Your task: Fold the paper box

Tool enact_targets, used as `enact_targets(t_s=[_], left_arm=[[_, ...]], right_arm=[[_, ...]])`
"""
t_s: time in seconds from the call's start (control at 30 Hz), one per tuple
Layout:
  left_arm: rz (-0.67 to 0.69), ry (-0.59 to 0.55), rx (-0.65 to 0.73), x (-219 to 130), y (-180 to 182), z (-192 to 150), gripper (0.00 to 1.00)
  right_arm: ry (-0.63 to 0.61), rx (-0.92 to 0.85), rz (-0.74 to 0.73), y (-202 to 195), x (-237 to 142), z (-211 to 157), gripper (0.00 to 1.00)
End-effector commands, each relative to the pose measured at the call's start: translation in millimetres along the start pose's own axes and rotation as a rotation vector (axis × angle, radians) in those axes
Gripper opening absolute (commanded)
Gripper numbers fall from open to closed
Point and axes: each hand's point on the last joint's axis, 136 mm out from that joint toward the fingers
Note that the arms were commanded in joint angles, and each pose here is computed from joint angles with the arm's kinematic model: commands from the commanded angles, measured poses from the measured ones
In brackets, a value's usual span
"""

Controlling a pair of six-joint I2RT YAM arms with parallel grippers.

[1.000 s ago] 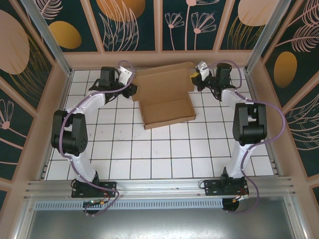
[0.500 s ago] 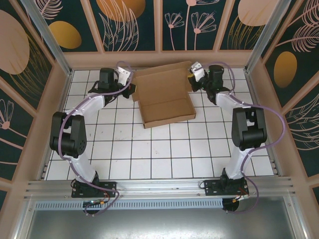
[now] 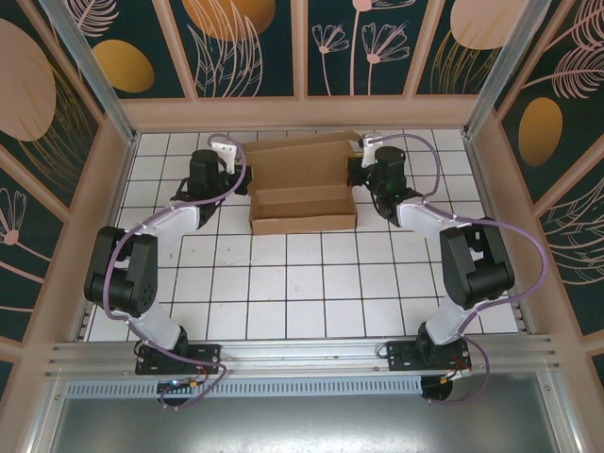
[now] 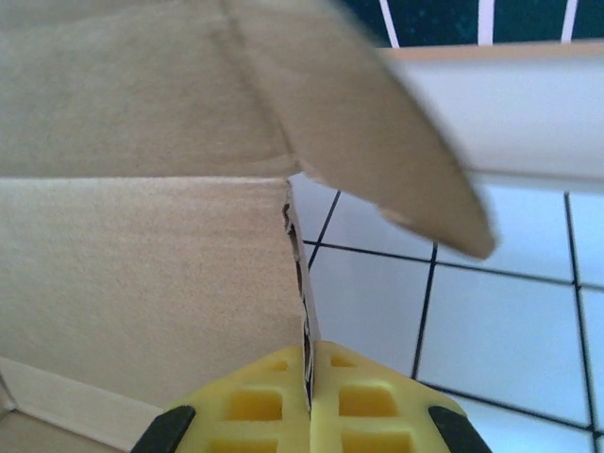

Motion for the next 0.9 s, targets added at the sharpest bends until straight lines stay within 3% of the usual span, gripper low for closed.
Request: enact_targets(t_s=[0.0, 0.1, 0.27, 0.47, 0.7, 0.87], left_arm=[[-0.017, -0.083, -0.087, 0, -18, 15, 0.01], [-0.02, -0.107, -0.167, -3, -21, 12, 0.02], [-0.029, -0.179, -0.194, -15, -29, 20, 0.01], [-0.044, -0.24, -0.179, -28, -35, 30, 0.01], [-0.042, -0.209, -0.134, -26, -41, 36, 0.01], [-0.05, -0.203, -0.149, -25, -42, 15, 0.03]], right_arm=[[0.018, 0.23, 0.085, 29, -3, 6, 0.0], [0.03, 0.293, -0.006, 30, 2, 4, 0.0], [-0.073, 0.212, -0.06, 48, -2, 9, 0.0], [-0.203, 0.141, -0.031, 55, -14, 12, 0.0], [-0.186, 0.069, 0.022, 73, -9, 5, 0.0], [-0.181, 0.071, 0.016, 68, -11, -13, 0.0]])
Point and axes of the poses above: each hand's point on the last joint's axis, 136 mm out from that joint toward the fingers, its own x axis out along the fingers, its own y axis along the line the jaws close on, z = x × y, and after that the axes turned 1 degree about -x, right-handed
